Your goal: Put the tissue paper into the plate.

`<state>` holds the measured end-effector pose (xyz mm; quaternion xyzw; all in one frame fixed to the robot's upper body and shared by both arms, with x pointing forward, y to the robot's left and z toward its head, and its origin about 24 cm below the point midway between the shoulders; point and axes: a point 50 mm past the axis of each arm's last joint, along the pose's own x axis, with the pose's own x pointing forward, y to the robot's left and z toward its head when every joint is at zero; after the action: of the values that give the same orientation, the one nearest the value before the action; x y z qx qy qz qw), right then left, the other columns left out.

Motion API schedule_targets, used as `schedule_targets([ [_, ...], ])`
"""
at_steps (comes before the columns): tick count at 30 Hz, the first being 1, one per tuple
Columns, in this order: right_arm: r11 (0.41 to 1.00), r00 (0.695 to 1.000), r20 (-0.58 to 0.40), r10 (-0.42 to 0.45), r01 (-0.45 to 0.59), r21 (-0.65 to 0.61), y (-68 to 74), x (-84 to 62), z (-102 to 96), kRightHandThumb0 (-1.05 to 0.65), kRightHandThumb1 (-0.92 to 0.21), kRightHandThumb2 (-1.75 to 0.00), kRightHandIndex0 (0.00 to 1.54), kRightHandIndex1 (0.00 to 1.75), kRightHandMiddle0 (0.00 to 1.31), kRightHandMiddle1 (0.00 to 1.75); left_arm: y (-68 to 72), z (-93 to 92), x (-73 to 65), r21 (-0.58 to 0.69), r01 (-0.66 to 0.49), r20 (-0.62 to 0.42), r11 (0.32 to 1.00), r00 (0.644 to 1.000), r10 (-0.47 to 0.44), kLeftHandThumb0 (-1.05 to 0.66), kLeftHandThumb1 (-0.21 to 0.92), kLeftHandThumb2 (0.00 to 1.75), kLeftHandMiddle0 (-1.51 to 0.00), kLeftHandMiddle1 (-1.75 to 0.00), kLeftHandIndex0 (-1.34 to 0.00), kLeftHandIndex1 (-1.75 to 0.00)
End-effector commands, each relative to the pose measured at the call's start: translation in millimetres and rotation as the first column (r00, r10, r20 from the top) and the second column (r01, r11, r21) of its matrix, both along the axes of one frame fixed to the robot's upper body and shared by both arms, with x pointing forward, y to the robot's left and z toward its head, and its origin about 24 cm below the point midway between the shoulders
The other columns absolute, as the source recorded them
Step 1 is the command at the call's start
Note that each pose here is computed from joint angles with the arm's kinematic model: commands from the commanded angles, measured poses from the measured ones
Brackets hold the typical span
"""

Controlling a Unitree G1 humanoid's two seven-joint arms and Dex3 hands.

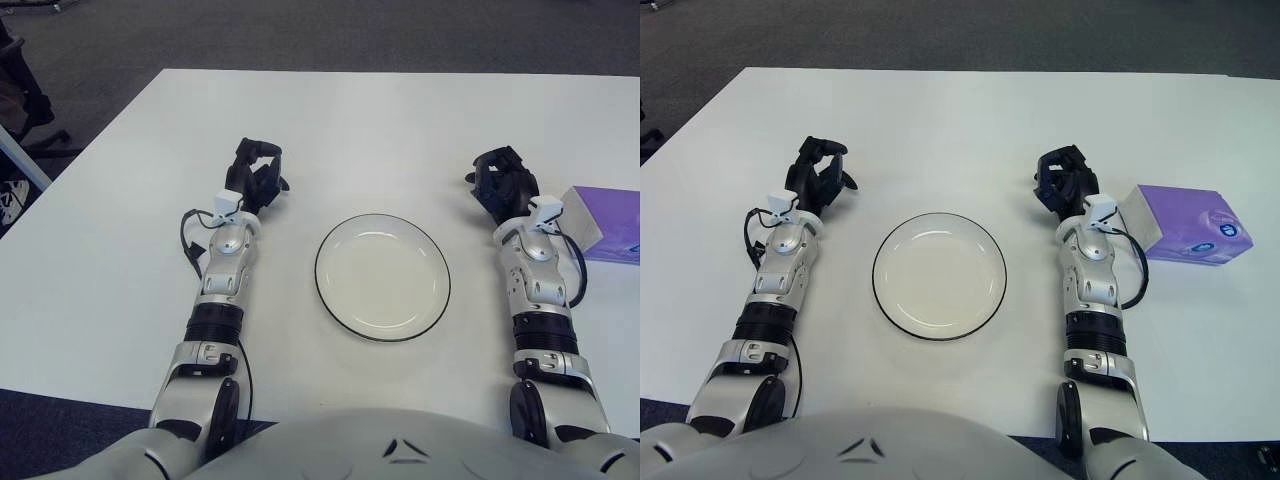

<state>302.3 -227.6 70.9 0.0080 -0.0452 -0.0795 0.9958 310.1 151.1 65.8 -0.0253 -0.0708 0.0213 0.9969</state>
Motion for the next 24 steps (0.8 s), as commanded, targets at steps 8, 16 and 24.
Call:
schedule_targets([
  [8,0.961,0.997,0.046,-0.057,0.067,-0.267,4.5,-41.3,-28.3,-0.38,-0.70,-0.79,0.73,1.75,0.35,1.73,-3.5,-61.8,-32.5,-0.032,-0.023,-0.220,0.999,0.975,0.015,-0.36,0.89,0.46,-0.77,-1.72,-0.32,-1.65],
  [16,0.869,0.973,0.218,-0.071,0.168,-0.465,5.9,-57.4,-5.4,-0.38,-0.76,-0.59,0.72,1.75,0.45,1.57,-4.1,-61.6,-31.6,-0.035,-0.022,-0.222,0.999,0.975,0.014,-0.36,0.89,0.46,-0.77,-1.72,-0.32,-1.65],
  [24,0.724,0.934,0.353,-0.054,0.280,-0.631,-0.8,-74.4,19.7,-0.37,-0.90,-0.30,0.67,1.75,0.46,1.49,-3.4,-61.6,-29.4,-0.035,-0.021,-0.225,0.999,0.974,0.012,-0.36,0.89,0.46,-0.77,-1.72,-0.32,-1.65],
])
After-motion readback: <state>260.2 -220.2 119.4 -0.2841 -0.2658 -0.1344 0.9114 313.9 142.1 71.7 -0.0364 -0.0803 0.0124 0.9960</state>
